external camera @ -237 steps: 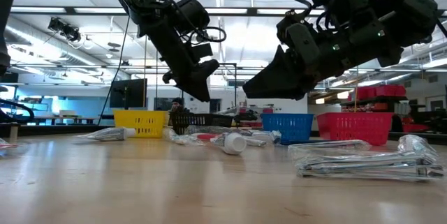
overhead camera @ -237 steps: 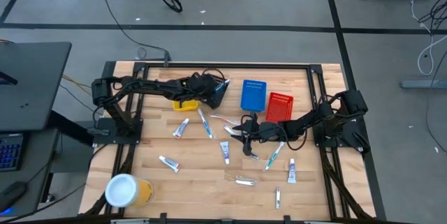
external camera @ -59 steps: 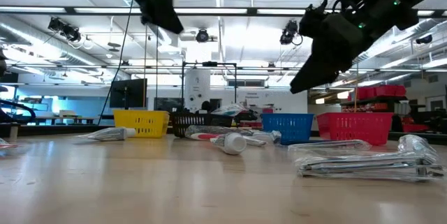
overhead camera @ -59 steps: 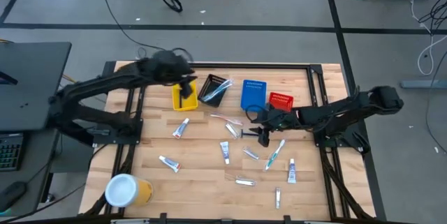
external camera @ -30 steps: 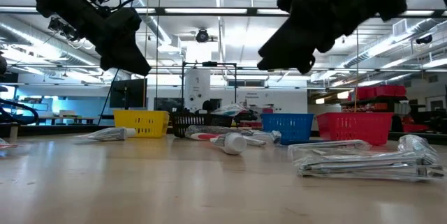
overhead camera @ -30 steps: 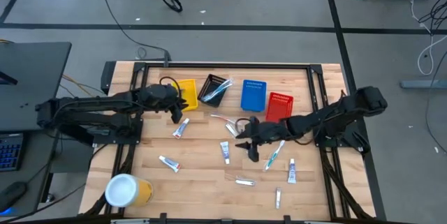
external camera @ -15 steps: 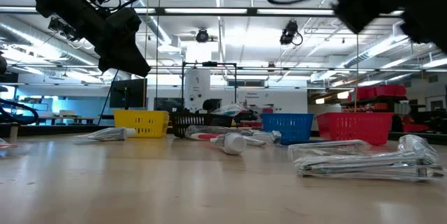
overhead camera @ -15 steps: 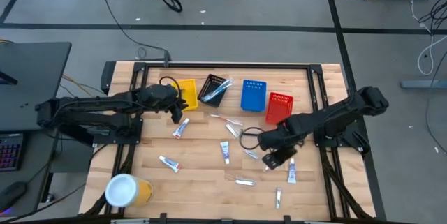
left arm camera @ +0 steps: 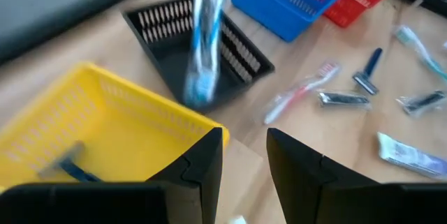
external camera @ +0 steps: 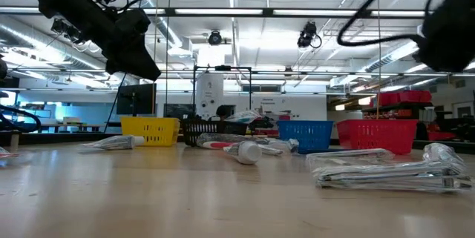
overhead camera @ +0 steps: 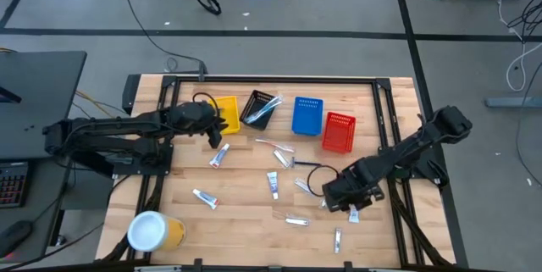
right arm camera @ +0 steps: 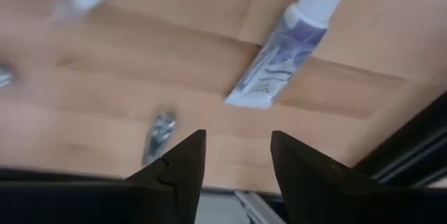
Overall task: Pick & Place Travel size toiletries
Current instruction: Put the blue toothpaste into the blue bin
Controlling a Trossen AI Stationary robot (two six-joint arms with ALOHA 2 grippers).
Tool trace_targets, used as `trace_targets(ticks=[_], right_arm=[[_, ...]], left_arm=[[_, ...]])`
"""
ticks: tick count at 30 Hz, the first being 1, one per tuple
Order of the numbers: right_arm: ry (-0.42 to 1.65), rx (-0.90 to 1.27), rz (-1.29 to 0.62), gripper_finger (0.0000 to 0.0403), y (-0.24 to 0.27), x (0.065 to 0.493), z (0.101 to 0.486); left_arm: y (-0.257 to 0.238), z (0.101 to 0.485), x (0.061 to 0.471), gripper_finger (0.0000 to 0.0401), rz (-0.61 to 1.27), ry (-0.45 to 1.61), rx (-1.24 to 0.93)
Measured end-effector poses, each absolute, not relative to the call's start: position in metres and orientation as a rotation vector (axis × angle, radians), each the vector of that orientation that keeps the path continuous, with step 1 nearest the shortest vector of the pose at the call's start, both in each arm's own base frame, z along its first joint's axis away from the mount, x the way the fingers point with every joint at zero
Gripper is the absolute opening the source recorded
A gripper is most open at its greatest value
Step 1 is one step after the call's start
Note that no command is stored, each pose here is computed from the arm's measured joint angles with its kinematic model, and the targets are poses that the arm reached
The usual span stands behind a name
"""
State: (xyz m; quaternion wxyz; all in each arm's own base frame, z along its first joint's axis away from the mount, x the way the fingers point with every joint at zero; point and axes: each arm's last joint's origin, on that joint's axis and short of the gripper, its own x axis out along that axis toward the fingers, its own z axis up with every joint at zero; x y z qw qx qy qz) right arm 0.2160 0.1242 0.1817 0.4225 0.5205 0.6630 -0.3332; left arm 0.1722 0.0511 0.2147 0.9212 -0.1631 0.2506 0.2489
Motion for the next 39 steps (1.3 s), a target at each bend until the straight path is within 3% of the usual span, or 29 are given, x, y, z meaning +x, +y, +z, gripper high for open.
trace_targets(ticks=[7, 23, 34, 39], right_arm=[[1.600, 1.344, -0.972, 0.0173, 0.125, 0.200, 0.153], [1.568, 1.350, -1.007, 0.0171, 0.115, 0.182, 0.123], [1.557, 1.283, -0.946, 0.0101, 0.115, 0.182, 0.122], [1.533, 1.262, -0.895, 0.0093, 0.115, 0.184, 0.122]], left_arm=[[0.054, 0.227, 0.178, 0.0120, 0.521, 0.386, -0.220], [0.055, 0.233, 0.181, 0.0120, 0.509, 0.334, -0.177], [0.055, 0.232, 0.180, 0.0120, 0.509, 0.337, -0.178], [0.055, 0.232, 0.180, 0.0120, 0.509, 0.337, -0.180]])
